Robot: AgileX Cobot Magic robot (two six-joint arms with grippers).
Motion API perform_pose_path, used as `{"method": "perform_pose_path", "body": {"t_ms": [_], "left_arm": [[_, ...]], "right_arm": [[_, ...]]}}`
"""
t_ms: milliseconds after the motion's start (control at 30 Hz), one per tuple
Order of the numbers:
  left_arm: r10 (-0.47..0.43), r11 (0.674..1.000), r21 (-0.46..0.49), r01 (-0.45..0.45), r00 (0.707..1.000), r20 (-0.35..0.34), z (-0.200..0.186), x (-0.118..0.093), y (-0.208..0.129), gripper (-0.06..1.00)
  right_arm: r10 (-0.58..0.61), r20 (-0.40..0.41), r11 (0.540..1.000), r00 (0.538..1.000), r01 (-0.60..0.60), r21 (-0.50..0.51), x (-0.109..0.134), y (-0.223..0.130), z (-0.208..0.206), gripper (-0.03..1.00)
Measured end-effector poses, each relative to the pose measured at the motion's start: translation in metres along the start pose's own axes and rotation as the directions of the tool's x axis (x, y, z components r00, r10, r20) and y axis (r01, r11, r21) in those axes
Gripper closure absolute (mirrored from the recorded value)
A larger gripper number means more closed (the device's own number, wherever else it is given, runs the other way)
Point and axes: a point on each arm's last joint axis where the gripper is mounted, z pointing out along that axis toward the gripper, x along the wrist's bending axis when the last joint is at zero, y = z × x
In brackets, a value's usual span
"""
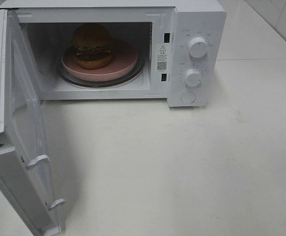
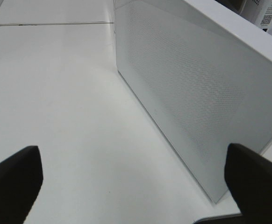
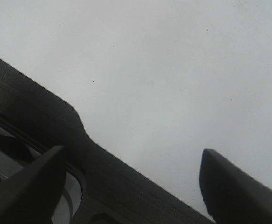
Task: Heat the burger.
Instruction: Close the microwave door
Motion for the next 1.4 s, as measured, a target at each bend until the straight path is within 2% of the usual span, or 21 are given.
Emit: {"method": "perform_pose_path", "body": {"t_ms": [200,300,367,400,467,533,833,900,1067,1400], "left_arm": [[0.0,1.0,0.0,0.0,1.0,0.0,0.0,0.0,0.0,-0.03],[0.0,1.0,0.0,0.0,1.0,0.0,0.0,0.0,0.0,-0.03],[0.0,1.0,0.0,0.0,1.0,0.0,0.0,0.0,0.0,-0.03],[0.0,1.0,0.0,0.0,1.0,0.0,0.0,0.0,0.0,-0.03],[0.0,1.0,0.0,0.0,1.0,0.0,0.0,0.0,0.0,-0.03],[0.0,1.0,0.0,0.0,1.0,0.0,0.0,0.0,0.0,-0.03],[0.0,1.0,-0.001,0.0,1.0,0.0,0.0,0.0,0.0,-0.03],[0.0,1.0,-0.001,0.0,1.0,0.0,0.0,0.0,0.0,-0.03],[0.0,1.0,-0.001,0.0,1.0,0.0,0.0,0.0,0.0,-0.03],[0.0,1.0,-0.001,0.0,1.0,0.0,0.0,0.0,0.0,-0.03]], "right_arm": [[0.079,0.059,0.989,0.995,-0.071,-0.127,-0.011,-0.028,-0.009,0.2],[0.163,0.092,0.961,0.982,-0.136,-0.24,-0.015,-0.044,-0.013,0.2],[0.178,0.097,0.953,0.979,-0.148,-0.263,-0.015,-0.047,-0.014,0.2],[0.214,0.105,0.935,0.971,-0.172,-0.311,-0.016,-0.052,-0.014,0.2],[0.232,0.107,0.925,0.967,-0.186,-0.333,-0.016,-0.055,-0.015,0.2],[0.287,0.123,0.894,0.95,-0.219,-0.391,-0.016,-0.062,-0.02,0.2],[0.417,0.172,0.817,0.893,-0.285,-0.501,-0.013,-0.078,-0.03,0.2],[0.471,0.192,0.777,0.861,-0.301,-0.553,-0.01,-0.087,-0.035,0.2],[0.505,0.209,0.76,0.838,-0.316,-0.567,-0.008,-0.089,-0.036,0.2],[0.51,0.212,0.759,0.834,-0.32,-0.568,-0.008,-0.089,-0.036,0.2]]}}
